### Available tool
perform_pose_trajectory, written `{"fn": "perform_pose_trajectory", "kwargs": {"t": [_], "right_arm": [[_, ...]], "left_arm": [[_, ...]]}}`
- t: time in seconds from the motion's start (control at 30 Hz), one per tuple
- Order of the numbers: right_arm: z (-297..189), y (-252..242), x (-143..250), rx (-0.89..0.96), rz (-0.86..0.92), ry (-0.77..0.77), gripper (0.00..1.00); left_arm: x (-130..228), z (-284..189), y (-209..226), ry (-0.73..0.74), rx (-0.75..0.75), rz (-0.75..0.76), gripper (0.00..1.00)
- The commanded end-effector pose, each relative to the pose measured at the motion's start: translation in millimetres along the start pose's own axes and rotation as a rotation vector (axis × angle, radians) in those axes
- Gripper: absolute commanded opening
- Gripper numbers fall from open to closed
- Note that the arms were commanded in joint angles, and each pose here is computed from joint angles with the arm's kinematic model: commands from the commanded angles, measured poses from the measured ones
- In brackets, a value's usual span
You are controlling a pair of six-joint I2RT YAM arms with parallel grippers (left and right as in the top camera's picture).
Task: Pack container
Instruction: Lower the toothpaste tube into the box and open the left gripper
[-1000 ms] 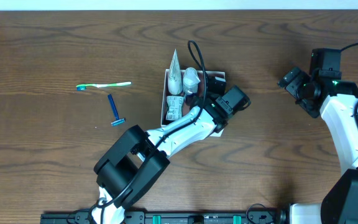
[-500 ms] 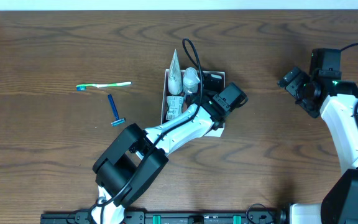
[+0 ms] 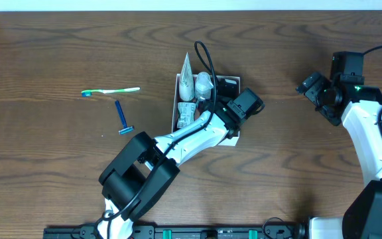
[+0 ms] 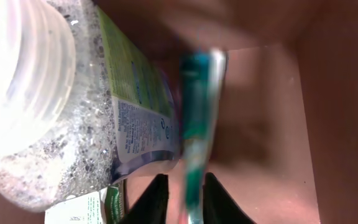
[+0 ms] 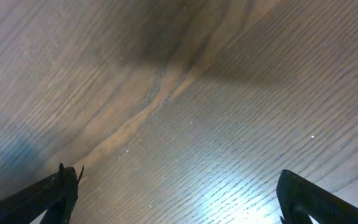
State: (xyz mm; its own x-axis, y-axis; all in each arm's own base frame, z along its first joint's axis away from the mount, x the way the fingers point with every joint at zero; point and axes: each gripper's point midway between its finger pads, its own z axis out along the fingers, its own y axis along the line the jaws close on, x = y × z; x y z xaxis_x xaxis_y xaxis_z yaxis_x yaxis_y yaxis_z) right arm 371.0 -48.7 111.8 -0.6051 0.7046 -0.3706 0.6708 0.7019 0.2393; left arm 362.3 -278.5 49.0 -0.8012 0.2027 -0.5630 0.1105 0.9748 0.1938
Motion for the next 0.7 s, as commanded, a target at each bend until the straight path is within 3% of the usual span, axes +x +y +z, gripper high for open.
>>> {"fn": "perform_pose_trajectory", "kwargs": {"t": [0.0, 0.33, 0.67], "right_arm": [[1, -2, -2, 0.007, 0.012, -0.001, 0.99], [1, -2, -2, 0.007, 0.012, -0.001, 0.99], [1, -2, -2, 0.007, 0.012, -0.001, 0.99]], "left_arm": [[0, 3, 2, 0.001, -0.013, -0.013, 0.24], [-10, -7, 2, -0.025, 0.002, 0.023, 0.25], [-52, -88, 7, -0.173, 0.102, 0.067, 0.25]]}}
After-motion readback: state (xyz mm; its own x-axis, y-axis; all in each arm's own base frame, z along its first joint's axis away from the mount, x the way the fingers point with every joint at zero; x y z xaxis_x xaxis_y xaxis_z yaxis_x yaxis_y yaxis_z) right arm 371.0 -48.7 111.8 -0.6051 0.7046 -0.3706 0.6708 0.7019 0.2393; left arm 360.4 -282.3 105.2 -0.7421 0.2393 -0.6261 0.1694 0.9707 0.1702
